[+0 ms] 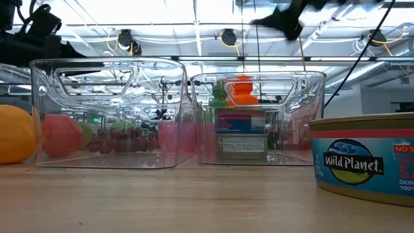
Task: Pick & Place Food Item
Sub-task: Put the green tuna can into the right transparent bin
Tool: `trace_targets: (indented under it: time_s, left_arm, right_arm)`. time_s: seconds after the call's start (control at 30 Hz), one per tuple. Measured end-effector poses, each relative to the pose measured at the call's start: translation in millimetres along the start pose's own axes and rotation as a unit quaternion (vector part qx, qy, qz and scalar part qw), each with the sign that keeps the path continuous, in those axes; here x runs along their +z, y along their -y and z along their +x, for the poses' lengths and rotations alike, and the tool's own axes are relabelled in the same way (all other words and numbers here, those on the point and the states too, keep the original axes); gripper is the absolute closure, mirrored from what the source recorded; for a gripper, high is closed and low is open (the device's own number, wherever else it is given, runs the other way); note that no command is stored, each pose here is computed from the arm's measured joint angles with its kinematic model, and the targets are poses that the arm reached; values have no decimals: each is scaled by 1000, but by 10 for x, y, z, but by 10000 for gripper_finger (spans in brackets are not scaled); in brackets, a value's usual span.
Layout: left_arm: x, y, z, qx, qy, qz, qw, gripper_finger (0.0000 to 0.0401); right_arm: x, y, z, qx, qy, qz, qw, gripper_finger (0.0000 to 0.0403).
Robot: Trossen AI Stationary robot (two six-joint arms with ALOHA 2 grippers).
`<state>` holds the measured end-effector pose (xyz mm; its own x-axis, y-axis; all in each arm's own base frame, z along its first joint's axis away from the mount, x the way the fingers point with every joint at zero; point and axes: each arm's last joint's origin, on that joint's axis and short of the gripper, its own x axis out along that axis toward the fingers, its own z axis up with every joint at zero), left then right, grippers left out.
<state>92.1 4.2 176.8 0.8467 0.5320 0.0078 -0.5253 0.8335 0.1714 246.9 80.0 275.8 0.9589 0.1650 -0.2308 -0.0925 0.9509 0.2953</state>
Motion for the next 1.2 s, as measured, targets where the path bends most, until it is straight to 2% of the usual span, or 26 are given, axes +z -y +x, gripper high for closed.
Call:
trace_targets:
  time_s: [0.17, 0.3, 0.4, 0.47, 0.57, 0.63, 0.73, 0.87, 0.93, 1.03, 1.2]
  left_arm:
    - [0, 0, 0, 0, 0, 0, 1000, 128]
    - [0, 0, 0, 0, 0, 0, 1000, 128]
    - [0, 0, 0, 0, 0, 0, 1000, 128]
    - [0, 0, 0, 0, 0, 0, 1000, 128]
    - [0, 0, 0, 0, 0, 0, 1000, 128]
    - [0, 0, 0, 0, 0, 0, 1000, 128]
    - [0, 0, 0, 0, 0, 0, 1000, 128]
    - [0, 0, 0, 0, 0, 0, 1000, 128]
    - [0, 0, 0, 0, 0, 0, 1000, 128]
    - [0, 0, 0, 0, 0, 0, 1000, 128]
    - [0, 0, 0, 0, 0, 0, 1000, 128]
  right_arm:
    - [-75, -666, -205, 116, 60, -59, 990, 23]
    - [-295, -1099, -231, 165, 100, -126, 973, 23]
    - [-498, -1282, -185, 188, 84, -143, 968, 23]
    - [-608, -1351, -148, 157, 36, -143, 976, 23]
    - [-720, -1364, -131, 62, -70, -118, 989, 23]
    - [-798, -1316, -129, -2, -149, -79, 986, 23]
    - [-943, -1197, -162, -94, -250, -30, 963, 23]
    - [-1183, -1030, -228, -180, -345, 20, 921, 23]
    - [-1291, -971, -227, -195, -381, 49, 902, 23]
    - [-1402, -892, -226, -201, -409, 76, 887, 23]
    - [-1475, -767, -214, -225, -413, 86, 878, 23]
